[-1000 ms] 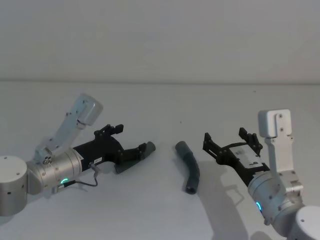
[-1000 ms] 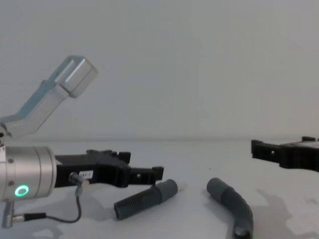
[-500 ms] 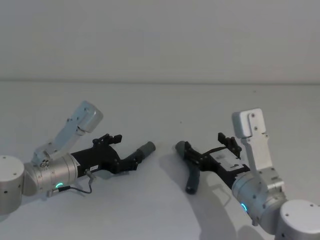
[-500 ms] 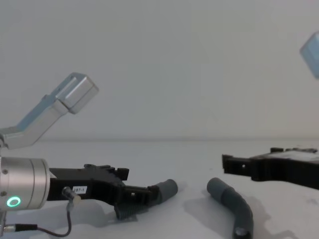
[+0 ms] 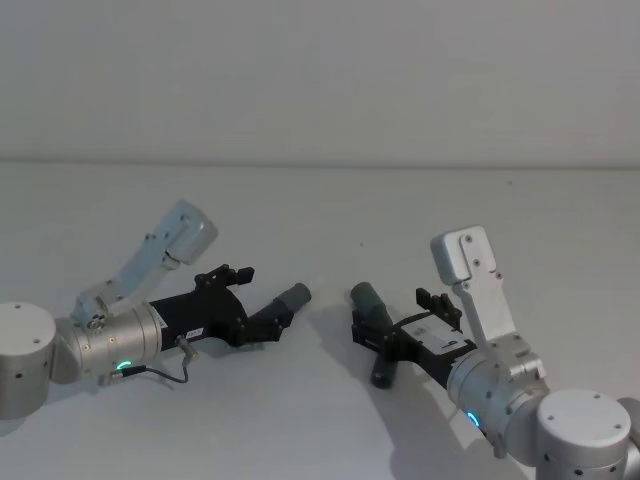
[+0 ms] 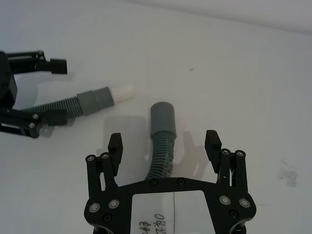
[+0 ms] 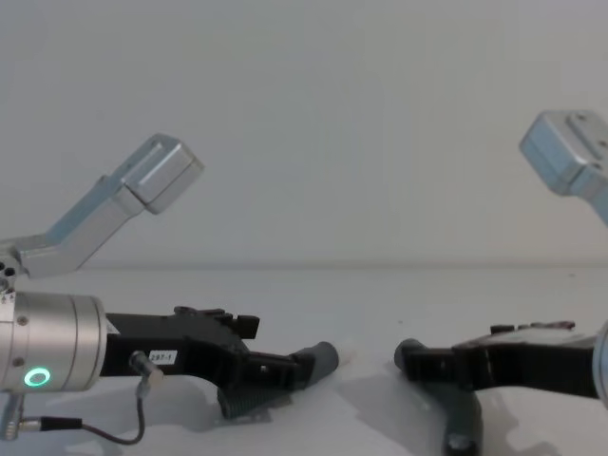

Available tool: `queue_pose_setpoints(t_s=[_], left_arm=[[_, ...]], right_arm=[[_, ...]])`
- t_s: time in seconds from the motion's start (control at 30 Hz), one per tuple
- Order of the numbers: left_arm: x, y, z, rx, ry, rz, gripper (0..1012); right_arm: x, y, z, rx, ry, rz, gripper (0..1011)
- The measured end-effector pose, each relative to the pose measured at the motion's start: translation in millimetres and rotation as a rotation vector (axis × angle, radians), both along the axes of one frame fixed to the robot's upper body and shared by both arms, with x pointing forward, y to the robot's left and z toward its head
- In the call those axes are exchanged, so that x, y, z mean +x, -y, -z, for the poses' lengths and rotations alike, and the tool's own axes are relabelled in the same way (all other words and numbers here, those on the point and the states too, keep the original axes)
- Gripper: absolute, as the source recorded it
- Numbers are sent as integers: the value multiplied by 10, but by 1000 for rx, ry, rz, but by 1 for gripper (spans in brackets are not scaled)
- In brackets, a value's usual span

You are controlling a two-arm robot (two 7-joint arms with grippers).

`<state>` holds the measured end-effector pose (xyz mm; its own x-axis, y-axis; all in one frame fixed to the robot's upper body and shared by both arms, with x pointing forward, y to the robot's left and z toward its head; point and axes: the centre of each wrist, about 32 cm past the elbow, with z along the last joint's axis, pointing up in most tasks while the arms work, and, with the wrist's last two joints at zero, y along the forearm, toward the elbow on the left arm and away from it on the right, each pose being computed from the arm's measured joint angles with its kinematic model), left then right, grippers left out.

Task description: Use both hands to pick up one end of the pipe from the table, align the ends, and insert them.

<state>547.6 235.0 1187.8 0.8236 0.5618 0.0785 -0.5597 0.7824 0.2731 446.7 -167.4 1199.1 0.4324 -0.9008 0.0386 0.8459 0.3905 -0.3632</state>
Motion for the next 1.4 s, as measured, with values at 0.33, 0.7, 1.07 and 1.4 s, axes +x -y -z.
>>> queue_pose_setpoints(t_s=[0.33,0.7,1.07,1.4], left_arm=[[7,24,-20,3,12,9,1001],[-24,39,-24,8,2,7,1001],[-48,43,-31,17,-19,4,1001],[-57,45,-33,20,-28,3,1001]], right_arm=[[39,-7,67,-31,-46,-15,1001],[52,-13,112,-57,-59,-30,1001],[49,-16,122,-71,-49,-35,963],[46,-16,128,-75,-46,-37,721]])
